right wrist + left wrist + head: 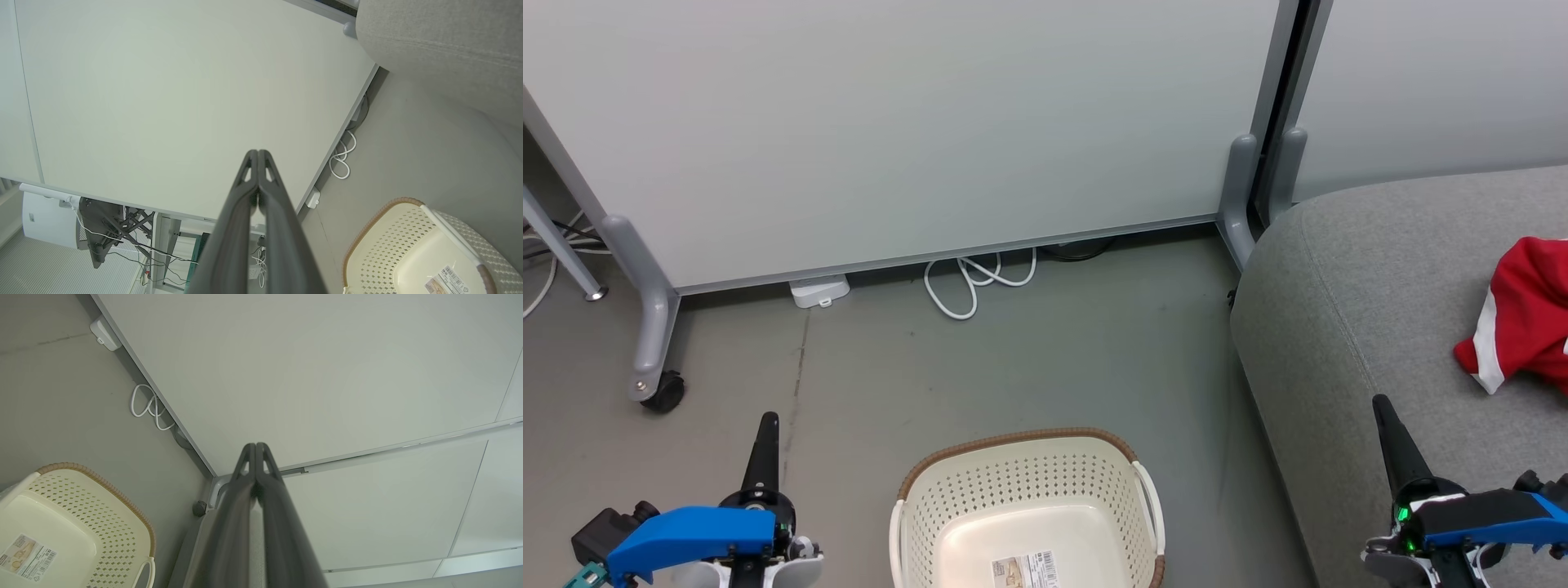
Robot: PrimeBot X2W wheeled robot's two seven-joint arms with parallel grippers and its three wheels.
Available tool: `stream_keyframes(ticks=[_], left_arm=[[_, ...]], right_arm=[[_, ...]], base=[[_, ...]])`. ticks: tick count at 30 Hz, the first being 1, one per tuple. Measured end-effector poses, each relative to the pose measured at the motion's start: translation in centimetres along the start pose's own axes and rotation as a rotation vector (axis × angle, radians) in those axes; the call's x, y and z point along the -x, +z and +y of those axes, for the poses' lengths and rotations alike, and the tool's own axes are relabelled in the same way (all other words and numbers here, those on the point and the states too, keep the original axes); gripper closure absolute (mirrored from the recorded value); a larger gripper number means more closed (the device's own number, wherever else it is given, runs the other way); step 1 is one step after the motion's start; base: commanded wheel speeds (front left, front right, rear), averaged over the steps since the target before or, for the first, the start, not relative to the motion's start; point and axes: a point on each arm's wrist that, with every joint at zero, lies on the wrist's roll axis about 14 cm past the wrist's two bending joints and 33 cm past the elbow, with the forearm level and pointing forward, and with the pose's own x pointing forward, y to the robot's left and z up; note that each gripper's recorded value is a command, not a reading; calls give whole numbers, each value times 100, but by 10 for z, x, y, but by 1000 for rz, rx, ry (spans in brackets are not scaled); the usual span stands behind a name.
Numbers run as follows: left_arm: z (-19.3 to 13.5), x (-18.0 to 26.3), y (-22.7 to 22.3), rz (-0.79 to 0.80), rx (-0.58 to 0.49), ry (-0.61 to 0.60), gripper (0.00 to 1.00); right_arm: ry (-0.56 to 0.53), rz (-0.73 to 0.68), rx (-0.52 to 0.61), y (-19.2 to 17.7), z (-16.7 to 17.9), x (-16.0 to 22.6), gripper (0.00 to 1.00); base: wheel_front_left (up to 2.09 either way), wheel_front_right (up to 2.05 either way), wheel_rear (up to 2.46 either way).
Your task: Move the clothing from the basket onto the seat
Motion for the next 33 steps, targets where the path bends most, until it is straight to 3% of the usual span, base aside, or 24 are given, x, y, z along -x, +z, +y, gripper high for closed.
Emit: stream_keyframes(ticks=[33], left_arm=[[-20,-12,6,6,238,-69,100]], right_arm=[[37,-32,-257,13,7,-2,100]], base=[[0,0,0]])
